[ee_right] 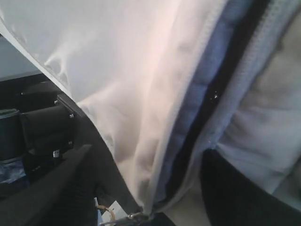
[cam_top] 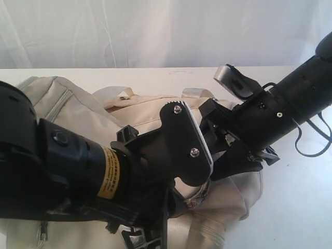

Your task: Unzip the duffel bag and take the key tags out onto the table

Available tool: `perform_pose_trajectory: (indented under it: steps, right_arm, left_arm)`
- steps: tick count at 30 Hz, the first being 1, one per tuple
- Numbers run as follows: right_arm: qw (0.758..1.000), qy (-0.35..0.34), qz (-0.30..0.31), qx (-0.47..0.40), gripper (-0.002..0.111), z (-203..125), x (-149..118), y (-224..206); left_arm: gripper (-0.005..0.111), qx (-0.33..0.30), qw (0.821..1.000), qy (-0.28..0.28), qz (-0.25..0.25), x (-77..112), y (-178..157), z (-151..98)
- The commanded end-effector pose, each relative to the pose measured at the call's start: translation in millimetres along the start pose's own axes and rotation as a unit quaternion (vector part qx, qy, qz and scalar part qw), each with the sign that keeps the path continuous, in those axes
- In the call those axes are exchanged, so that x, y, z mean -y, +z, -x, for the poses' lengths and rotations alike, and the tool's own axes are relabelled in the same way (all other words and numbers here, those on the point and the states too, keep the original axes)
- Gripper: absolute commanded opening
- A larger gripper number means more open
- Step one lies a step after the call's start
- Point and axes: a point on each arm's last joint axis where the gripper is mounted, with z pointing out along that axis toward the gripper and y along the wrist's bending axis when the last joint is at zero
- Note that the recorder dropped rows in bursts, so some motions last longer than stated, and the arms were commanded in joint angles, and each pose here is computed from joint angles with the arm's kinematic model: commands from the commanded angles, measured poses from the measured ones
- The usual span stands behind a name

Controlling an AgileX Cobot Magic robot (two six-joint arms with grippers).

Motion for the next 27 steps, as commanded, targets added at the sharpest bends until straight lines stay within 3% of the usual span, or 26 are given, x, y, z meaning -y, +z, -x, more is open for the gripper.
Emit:
perform_pose_trajectory:
  steps: [1,6,7,18,24,27]
  right_arm:
    - [1.000,0.013,0.003,-0.012,0.040,2,4,7]
    - [1.000,0.009,-0.004,0.005,0.002,5,6,7]
    - [1.000,0.006,-0.005,0.008,0.000,6,6,7]
    - [0.998,-0.008,-0.045,0.033,0.000,5,10,-5]
    - [0.996,-0.020,-0.075,0.033,0.000,1,15,-13]
    - [0.995,-0.028,-0.086,0.034,0.000,-1,15,-16]
  left_arm:
    - [0.000,-0.013,1.000,-0.007,-0.004,1.4,-5,-2]
    - [0.000,-0.024,1.000,-0.011,-0.007,1.9,-5,-4]
    - [0.000,-0.030,0.999,-0.012,-0.008,2.1,-5,-5]
    - [0.000,-0.173,0.983,-0.064,-0.017,5.7,-10,-30]
    - [0.000,-0.254,0.962,-0.076,0.057,-5.9,-22,-45]
    - [0.000,-0.264,0.956,-0.087,0.097,-12.3,-37,-49]
